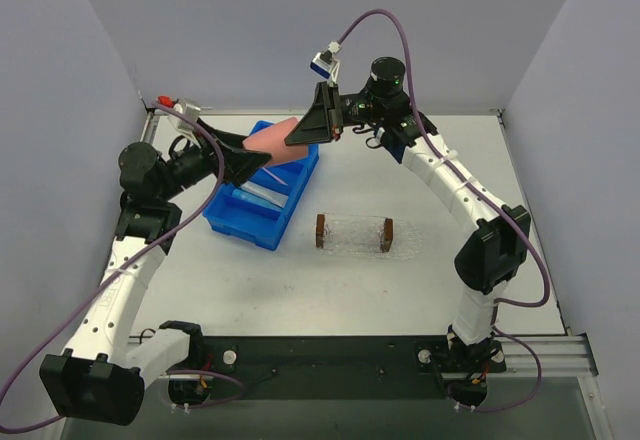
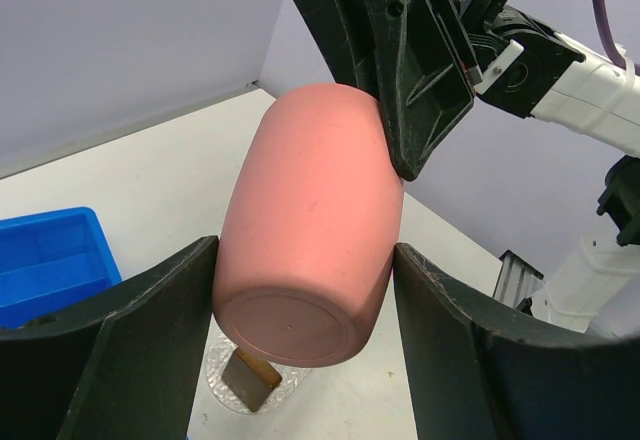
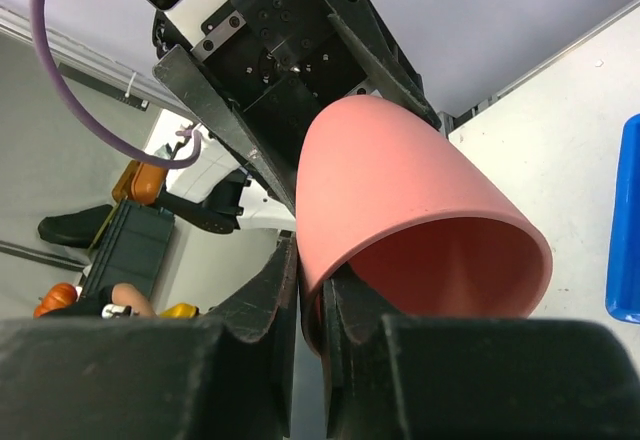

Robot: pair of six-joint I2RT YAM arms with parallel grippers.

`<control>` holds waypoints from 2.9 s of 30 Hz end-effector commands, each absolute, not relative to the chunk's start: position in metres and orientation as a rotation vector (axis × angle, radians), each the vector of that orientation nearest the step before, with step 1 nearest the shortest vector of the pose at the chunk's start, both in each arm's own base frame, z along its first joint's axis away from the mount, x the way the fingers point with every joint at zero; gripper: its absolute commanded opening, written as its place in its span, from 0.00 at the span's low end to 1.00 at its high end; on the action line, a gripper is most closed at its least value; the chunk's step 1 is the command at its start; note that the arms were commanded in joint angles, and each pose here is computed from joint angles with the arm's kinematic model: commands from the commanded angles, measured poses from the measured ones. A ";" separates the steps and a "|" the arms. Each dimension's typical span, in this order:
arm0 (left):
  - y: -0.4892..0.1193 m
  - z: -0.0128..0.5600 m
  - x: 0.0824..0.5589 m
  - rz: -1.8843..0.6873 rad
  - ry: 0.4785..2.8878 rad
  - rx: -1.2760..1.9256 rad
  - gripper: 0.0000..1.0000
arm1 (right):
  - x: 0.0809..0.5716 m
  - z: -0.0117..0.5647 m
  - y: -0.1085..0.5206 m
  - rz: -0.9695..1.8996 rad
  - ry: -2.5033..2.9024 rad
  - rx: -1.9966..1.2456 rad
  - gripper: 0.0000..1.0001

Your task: Prepare toiletry sets of a toothbrush and toothpaste on the tray

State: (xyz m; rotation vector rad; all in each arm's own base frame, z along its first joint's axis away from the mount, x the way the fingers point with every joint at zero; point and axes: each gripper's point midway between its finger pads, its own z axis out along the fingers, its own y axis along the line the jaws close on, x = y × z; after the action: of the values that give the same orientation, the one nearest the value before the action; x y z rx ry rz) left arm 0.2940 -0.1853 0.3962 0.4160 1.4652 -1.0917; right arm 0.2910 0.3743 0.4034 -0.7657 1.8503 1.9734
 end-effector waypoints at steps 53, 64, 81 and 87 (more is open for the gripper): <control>-0.030 0.270 0.376 -0.249 1.971 0.126 0.86 | 0.326 0.291 0.098 0.291 2.253 -0.674 0.00; -0.029 0.251 0.376 -0.256 2.062 0.108 0.87 | 0.303 0.270 0.082 0.189 2.347 -0.749 0.00; -0.030 0.248 0.365 -0.253 2.075 0.136 0.87 | 0.282 0.197 0.080 0.177 2.490 -0.952 0.00; -0.028 0.242 0.363 -0.239 2.088 0.134 0.87 | 0.283 0.169 0.089 0.144 2.493 -0.987 0.00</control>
State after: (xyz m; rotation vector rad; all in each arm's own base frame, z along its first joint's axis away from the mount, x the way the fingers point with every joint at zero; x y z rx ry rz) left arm 0.3635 -0.0332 0.2265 0.1276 2.1315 -0.2744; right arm 0.2798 0.0838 0.1824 -0.9489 2.5110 0.1869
